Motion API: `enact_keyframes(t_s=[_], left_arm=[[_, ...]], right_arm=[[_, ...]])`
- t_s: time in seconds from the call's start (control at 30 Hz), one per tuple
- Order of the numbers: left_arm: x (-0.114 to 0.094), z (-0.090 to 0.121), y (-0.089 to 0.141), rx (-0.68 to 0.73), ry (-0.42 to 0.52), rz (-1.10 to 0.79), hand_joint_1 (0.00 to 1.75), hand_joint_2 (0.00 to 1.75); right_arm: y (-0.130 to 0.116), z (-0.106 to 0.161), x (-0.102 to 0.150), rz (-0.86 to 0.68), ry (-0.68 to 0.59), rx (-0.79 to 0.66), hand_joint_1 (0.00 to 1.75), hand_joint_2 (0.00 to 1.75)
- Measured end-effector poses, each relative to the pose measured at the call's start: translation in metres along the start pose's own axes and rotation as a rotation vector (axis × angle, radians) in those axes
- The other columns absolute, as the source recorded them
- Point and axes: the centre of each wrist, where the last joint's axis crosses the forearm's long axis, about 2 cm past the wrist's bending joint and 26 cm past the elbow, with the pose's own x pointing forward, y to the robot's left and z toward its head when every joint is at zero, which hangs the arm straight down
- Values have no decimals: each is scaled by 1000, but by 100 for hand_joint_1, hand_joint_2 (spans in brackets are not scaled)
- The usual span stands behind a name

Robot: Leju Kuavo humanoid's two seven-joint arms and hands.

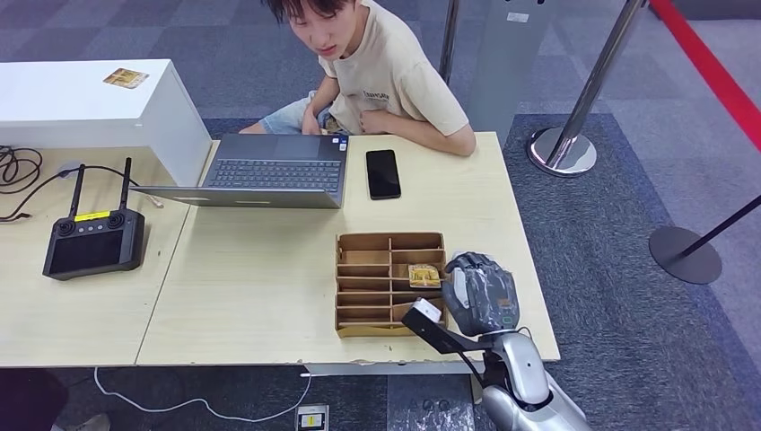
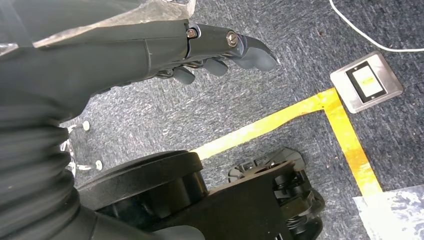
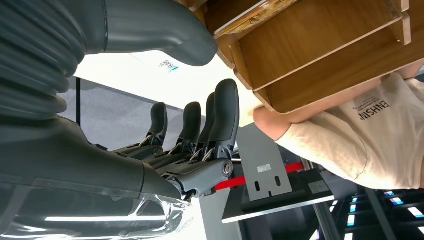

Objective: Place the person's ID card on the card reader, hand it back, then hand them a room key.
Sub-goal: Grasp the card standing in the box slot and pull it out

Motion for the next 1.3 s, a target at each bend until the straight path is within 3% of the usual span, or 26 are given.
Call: enact_keyframes(t_s=[0.47, 1.3], left_arm=[[0, 0, 0, 0, 1, 2, 0, 175], [0, 0, 0, 13, 5, 11, 0, 175]], right_arm=[[2, 2, 1, 0, -5, 10, 86, 175], [6, 11, -2, -18, 25, 19, 89, 175]])
